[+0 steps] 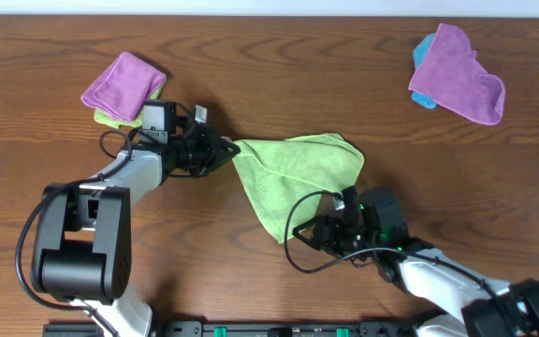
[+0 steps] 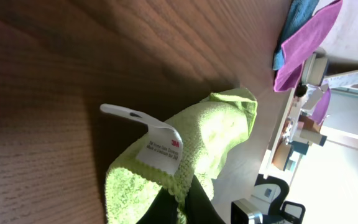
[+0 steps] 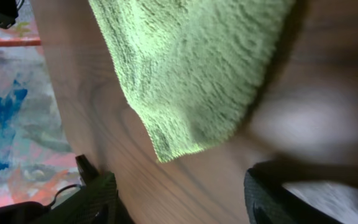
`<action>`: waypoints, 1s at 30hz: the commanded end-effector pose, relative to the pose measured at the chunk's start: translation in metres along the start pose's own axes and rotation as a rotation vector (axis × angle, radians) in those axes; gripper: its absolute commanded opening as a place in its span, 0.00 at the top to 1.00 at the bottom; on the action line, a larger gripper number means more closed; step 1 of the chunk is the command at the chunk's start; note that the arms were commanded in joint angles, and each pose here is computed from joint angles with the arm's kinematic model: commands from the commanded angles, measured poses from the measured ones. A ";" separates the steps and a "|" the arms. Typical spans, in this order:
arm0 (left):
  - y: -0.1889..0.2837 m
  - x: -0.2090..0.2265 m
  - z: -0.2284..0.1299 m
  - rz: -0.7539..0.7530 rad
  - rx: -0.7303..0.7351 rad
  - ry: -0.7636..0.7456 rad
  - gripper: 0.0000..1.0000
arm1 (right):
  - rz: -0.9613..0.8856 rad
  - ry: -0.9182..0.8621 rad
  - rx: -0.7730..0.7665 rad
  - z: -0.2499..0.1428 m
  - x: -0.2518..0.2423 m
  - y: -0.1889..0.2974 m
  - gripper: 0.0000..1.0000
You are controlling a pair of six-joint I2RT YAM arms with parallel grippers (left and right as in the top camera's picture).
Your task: Fold the cloth
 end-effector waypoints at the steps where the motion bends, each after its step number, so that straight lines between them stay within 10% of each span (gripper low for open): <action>1: -0.001 0.000 0.000 -0.018 0.018 0.010 0.94 | -0.069 -0.061 -0.006 -0.003 -0.013 -0.009 0.35; 15: -0.001 -0.002 -0.002 -0.040 0.039 0.018 0.94 | -0.075 -0.077 -0.008 -0.004 -0.023 -0.040 0.43; 21: -0.001 -0.005 -0.002 -0.060 0.049 0.012 0.94 | -0.083 -0.050 -0.048 -0.001 -0.022 -0.044 0.99; 30: 0.004 -0.036 0.020 -0.222 -0.029 -0.035 0.94 | 0.112 0.040 -0.112 0.022 0.012 -0.018 0.99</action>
Point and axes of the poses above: each gripper's point midway between its finger pads, its own y axis back along the fingers, its own x axis along the line the jaws close on, z = x × y, the point moved 8 cm from there along y, back along the fingers, and after that the axes turned 2 degrees about -y, right-handed, at the moved point
